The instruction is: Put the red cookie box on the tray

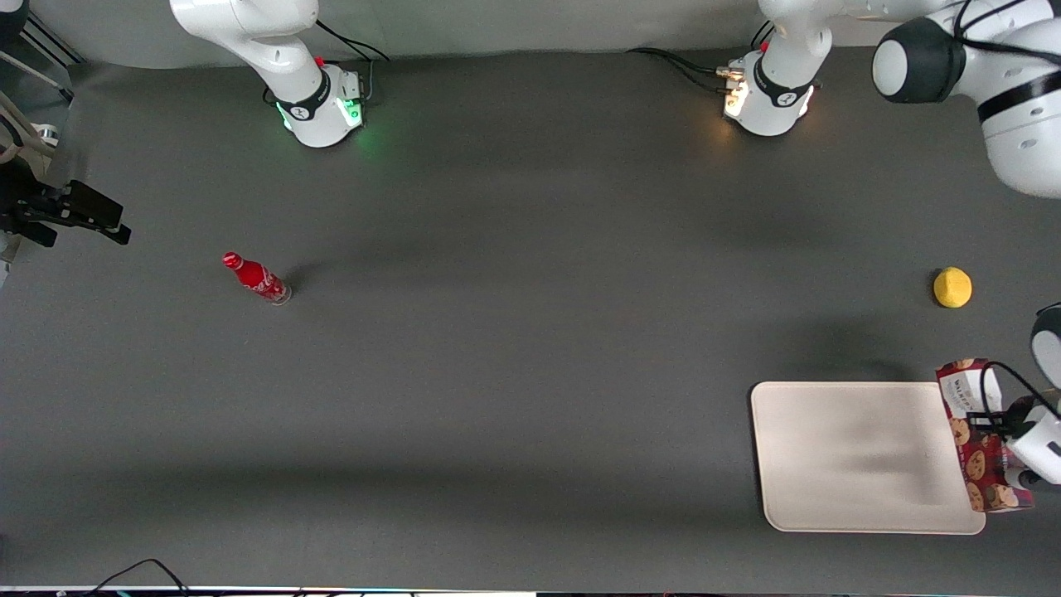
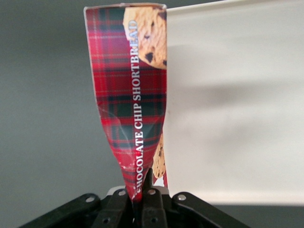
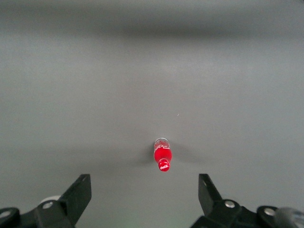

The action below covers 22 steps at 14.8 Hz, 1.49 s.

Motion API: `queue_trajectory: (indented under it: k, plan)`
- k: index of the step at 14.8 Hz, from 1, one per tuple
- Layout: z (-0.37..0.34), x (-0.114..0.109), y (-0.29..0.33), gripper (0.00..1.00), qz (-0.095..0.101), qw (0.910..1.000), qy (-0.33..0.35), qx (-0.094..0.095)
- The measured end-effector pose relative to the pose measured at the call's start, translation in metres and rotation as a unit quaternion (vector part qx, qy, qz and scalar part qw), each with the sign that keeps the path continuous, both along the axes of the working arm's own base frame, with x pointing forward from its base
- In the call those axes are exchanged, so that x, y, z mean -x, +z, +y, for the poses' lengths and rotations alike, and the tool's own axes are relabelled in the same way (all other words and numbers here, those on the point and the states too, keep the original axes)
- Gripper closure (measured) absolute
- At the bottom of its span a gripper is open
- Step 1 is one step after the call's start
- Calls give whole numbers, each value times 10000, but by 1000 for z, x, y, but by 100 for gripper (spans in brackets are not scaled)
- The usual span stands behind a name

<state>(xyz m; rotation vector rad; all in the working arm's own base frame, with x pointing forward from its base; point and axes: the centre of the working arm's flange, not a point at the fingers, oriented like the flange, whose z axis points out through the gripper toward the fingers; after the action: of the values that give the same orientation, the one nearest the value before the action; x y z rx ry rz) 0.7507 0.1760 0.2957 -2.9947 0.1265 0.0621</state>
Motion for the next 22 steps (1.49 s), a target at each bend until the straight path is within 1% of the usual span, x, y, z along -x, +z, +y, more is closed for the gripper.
queue_trajectory:
  k: [2, 3, 4, 5, 7, 8, 9, 10, 11, 12, 13, 14, 16, 19, 22]
  plan:
    - [9, -4, -33, 94, -180, 9998, -2, -56]
    - [12, -5, -45, 94, -239, 9997, 11, -43]
    - [13, -5, -54, 93, -271, 9996, 61, 26]
    - [15, -5, -58, 85, -298, 9994, 116, 95]
    - [19, -5, -50, 65, -321, 9993, 165, 104]
    - [22, -5, -41, 53, -262, 9994, 195, 93]
    - [24, -3, -25, 43, -143, 9996, 240, 93]
    - [26, 0, -3, 33, 16, 9995, 295, 105]
    - [26, 4, 24, 22, 153, 9992, 345, 116]
    - [25, 8, 56, 12, 228, 9989, 379, 127]
    - [21, 13, 90, 3, 255, 9988, 397, 146]
    - [15, 21, 122, 0, 299, 9986, 407, 182]
    - [-1, 42, 185, 0, 388, 9981, 395, 267]
    - [-32, 83, 260, 0, 684, 9955, 504, 428]
    - [-79, 124, 314, 0, 854, 9924, 574, 681]
